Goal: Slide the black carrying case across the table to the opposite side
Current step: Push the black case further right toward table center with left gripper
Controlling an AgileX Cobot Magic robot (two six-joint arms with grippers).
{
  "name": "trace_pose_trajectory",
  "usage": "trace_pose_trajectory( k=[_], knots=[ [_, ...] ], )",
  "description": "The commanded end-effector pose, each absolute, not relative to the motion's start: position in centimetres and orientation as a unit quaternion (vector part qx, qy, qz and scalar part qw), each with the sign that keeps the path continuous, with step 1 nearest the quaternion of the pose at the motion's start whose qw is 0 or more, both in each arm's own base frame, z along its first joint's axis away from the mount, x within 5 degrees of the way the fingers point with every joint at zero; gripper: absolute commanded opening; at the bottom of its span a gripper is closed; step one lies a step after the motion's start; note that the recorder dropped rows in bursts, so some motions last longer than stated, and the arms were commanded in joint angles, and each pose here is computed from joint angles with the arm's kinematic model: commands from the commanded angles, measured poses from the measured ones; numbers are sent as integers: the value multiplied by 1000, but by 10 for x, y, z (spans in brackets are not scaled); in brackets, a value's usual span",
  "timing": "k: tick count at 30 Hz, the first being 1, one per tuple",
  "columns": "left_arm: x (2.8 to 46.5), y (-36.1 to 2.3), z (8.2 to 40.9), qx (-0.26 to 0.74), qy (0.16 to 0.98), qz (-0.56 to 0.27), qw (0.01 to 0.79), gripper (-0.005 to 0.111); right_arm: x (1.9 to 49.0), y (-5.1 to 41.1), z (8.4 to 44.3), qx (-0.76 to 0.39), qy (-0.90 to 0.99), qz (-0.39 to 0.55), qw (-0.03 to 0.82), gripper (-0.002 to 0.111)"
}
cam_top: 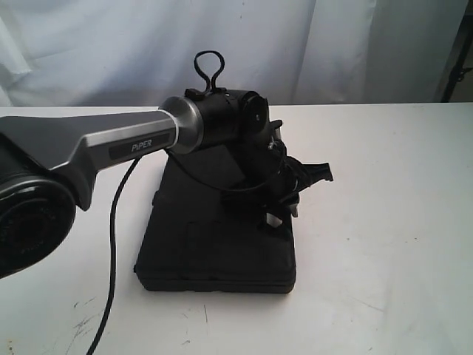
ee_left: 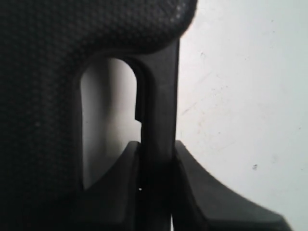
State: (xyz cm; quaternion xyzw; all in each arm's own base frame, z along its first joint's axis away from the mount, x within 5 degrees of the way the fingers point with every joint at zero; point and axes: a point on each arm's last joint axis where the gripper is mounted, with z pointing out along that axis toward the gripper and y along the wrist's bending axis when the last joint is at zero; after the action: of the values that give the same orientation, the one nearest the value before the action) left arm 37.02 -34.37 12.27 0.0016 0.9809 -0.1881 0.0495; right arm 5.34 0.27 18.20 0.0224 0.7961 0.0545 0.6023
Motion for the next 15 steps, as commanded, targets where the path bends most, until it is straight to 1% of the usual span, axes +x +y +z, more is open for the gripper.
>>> trace_pose_trajectory(
  k=[1, 15],
  knots=[
    [374, -351, 129, -11, 974, -216, 73, 0, 53, 3, 182, 26, 793, 57, 605, 0],
    [379, -353, 131, -2, 968, -230, 103, 1, 53, 3, 182, 26, 793, 57, 605, 0]
  ],
)
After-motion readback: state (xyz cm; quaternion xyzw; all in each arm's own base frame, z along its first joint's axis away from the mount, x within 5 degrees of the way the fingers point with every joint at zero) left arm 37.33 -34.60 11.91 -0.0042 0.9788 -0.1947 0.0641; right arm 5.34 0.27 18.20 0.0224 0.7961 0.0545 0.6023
